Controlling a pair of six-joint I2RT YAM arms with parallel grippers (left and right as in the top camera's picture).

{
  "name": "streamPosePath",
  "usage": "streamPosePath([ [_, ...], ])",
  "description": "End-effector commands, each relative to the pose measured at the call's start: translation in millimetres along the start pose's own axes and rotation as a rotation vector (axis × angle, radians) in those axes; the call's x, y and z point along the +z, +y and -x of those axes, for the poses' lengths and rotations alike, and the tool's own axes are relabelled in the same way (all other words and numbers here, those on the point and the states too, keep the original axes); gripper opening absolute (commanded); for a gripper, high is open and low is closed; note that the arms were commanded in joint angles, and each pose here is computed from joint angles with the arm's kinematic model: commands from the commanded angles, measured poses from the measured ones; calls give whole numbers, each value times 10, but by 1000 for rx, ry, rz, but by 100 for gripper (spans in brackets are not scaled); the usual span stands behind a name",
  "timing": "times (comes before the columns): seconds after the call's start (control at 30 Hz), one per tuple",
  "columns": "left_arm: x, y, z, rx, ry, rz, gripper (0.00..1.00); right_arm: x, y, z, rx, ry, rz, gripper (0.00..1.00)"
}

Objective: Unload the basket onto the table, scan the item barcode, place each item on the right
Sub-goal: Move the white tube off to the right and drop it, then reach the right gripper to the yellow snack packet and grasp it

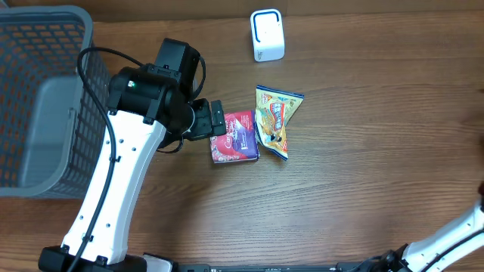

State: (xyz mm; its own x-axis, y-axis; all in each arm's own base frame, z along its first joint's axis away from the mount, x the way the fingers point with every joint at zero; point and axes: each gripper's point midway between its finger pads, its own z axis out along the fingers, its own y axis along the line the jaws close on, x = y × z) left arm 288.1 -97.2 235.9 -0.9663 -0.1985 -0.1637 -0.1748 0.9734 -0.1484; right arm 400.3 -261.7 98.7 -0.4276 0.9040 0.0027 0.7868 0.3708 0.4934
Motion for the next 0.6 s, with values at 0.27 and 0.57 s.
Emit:
streamPosePath([
  [0.27,-68,-6,24,18,-27,-6,100,610,1708,-2351,-625,412,129,100],
  [0.57,-68,-6,24,18,-27,-6,100,1058,1870,-3571,-805,262,-202,28],
])
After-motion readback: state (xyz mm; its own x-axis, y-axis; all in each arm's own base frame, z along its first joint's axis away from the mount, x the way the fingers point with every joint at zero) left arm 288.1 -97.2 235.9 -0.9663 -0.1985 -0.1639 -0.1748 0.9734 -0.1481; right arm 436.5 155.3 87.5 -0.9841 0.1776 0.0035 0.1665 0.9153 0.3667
